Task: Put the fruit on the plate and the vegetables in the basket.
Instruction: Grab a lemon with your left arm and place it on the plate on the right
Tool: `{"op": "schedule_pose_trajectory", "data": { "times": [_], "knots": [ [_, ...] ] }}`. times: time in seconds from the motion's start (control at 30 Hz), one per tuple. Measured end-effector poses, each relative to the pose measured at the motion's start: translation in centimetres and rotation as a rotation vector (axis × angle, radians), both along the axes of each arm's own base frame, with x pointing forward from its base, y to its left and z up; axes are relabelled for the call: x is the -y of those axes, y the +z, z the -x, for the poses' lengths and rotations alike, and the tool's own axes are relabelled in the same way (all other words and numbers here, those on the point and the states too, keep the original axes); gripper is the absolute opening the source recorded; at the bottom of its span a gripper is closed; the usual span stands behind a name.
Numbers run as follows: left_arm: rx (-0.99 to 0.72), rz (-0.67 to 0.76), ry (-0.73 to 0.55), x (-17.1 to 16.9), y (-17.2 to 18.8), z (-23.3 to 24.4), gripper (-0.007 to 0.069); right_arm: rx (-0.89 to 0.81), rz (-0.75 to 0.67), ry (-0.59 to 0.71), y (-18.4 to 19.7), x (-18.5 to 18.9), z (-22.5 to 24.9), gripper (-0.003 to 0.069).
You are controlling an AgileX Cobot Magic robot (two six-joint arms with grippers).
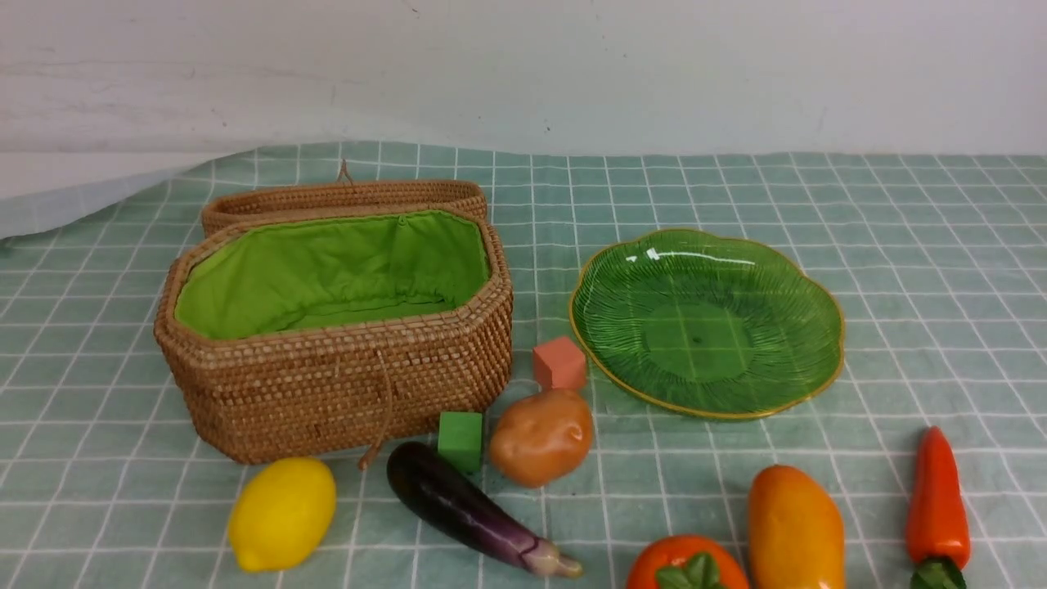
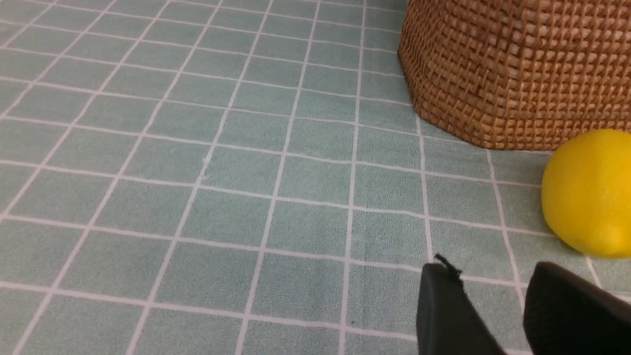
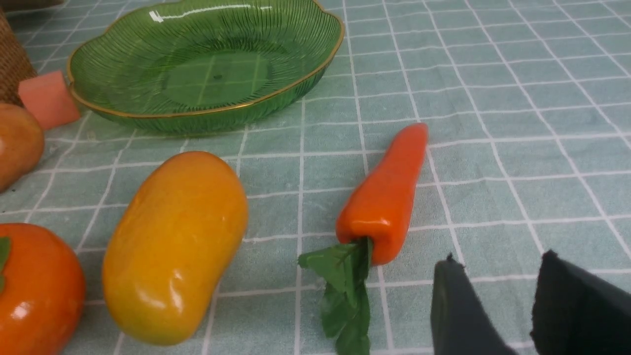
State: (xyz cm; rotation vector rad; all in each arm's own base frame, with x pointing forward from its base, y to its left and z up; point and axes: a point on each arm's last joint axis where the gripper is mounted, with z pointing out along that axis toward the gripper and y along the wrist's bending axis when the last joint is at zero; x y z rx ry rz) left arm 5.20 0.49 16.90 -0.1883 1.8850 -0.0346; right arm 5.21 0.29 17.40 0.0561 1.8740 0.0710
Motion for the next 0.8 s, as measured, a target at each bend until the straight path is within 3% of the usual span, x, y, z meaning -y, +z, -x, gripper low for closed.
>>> {"op": "schedule_pose_trajectory", "data": {
  "times": [0.2,0.37,0.43,0.57,0.67,0.8],
  "knots": [
    [0.033,0.039,0.000,0.1,0.3,-0.1,0.0239,0.000,0.000,0.000,0.0,0.0,0.0,0.0240],
    [0.239,0.305,0.018,0.4,2.0,-0.5,0.0239,0.000,0.000,0.000,0.0,0.0,0.0,0.0240],
    [0.421,0.490,0.037,0.2,3.5,-0.5,0.0239,0.000,0.000,0.000,0.0,0.0,0.0,0.0240],
    [0.623,0.531,0.037,-0.2,5.8,-0.1,0.0239,0.000,0.000,0.000,0.0,0.0,0.0,0.0240],
    [0.647,0.526,0.016,-0.1,7.7,0.4,0.0239,0.000,0.000,0.000,0.0,0.0,0.0,0.0240],
    [0.595,0.445,-0.035,0.5,15.7,1.4,0.0239,0.000,0.000,0.000,0.0,0.0,0.0,0.0240]
  ]
}}
